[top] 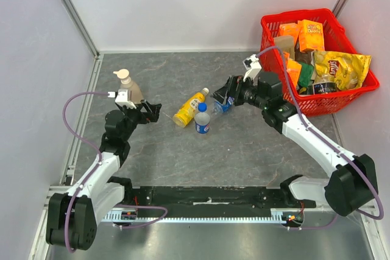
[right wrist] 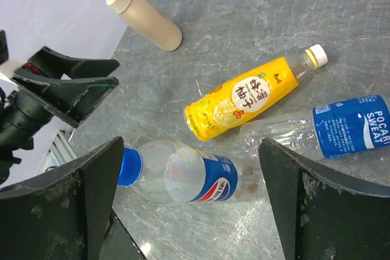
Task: Unscrew the bottle caps
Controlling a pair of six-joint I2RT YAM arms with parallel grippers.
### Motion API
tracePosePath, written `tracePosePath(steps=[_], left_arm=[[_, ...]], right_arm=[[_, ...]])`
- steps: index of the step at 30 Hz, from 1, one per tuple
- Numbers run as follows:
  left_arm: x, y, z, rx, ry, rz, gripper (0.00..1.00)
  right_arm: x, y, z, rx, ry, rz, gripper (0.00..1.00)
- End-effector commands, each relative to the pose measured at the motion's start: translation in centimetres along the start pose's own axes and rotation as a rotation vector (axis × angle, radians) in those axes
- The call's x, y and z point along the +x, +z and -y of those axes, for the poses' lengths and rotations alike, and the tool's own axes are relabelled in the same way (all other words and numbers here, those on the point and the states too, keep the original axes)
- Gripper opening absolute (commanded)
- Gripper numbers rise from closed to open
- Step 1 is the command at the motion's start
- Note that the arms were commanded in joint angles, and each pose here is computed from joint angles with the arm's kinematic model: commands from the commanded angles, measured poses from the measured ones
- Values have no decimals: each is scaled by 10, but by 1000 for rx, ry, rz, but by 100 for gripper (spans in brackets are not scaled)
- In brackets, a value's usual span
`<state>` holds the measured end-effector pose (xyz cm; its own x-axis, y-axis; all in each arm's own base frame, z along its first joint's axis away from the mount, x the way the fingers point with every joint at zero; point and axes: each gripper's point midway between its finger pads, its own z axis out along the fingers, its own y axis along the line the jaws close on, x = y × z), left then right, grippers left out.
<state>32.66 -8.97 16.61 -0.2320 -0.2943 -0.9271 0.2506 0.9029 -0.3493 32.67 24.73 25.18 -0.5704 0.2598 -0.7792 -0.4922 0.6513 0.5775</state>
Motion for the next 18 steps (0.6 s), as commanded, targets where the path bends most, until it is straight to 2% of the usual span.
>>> tracePosePath(steps=[1,9,18], left_arm=[[-28,-4,16,40,-52,56,100],[-51,-11,33,82,-71,50,100],[-64,-18,62,209,-82,28,100]], right_arm=[[-20,0,-13,25,-84,46,98],[-19,9,-33,102,-251,8,98],[-15,13,-77,153,-389,64,98]])
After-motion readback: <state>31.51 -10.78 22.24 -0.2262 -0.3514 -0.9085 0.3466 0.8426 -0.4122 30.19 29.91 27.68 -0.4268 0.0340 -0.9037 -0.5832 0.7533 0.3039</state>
